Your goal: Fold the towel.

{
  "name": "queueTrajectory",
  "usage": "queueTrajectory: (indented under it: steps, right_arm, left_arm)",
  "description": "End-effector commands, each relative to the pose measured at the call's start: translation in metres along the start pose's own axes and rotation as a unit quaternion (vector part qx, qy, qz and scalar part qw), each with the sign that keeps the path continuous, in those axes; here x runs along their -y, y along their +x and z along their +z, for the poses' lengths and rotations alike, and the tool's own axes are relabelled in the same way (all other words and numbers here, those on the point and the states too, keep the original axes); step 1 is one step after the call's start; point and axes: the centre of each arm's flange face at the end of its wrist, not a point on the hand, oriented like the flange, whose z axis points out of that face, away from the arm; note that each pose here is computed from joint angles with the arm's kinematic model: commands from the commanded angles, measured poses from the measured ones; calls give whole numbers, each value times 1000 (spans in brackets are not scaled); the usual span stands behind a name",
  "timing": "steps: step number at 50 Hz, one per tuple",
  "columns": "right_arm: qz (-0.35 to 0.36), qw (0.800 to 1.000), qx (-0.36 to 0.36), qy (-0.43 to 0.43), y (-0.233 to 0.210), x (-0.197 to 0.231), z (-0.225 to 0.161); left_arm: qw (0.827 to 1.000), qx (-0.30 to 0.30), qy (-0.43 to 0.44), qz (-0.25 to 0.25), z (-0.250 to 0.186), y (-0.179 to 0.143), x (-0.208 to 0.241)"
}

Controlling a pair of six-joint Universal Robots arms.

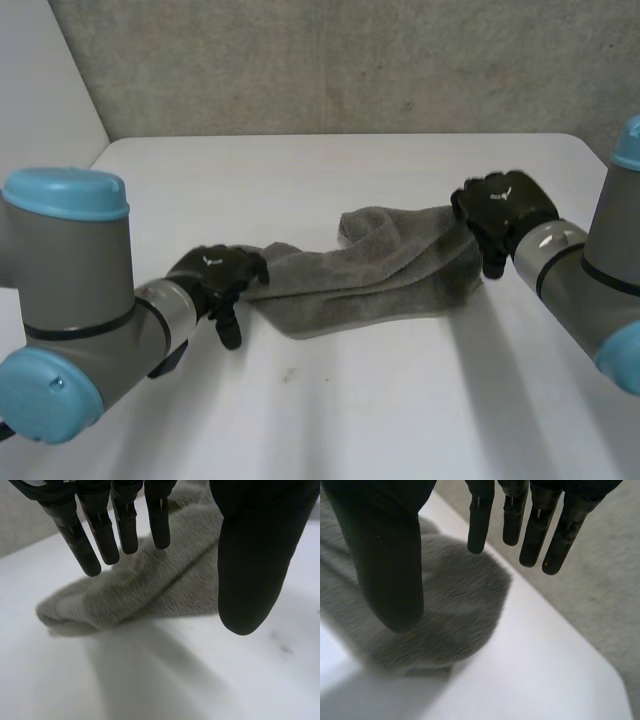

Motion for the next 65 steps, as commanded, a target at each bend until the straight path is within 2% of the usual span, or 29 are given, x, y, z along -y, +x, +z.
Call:
queueTrajectory:
  steps: [1,13,31,45,65]
  right_arm:
    - [-2,996,58,-68,-16,-23,-18]
    - [3,993,81,-89,-28,-43,-9]
    - [1,997,61,-43,-37,-59,23]
    - [-3,998,53,-22,-47,-79,56]
    - [-3,1000,30,4,-45,-83,78]
  left_arm:
    - [999,-40,-27,-1,-2,12,-19]
    - [999,-47,21,1,36,13,-17]
    - [998,-41,43,7,107,11,-18]
    - [998,-37,57,9,110,9,-9]
    - [997,-37,66,9,113,8,-3]
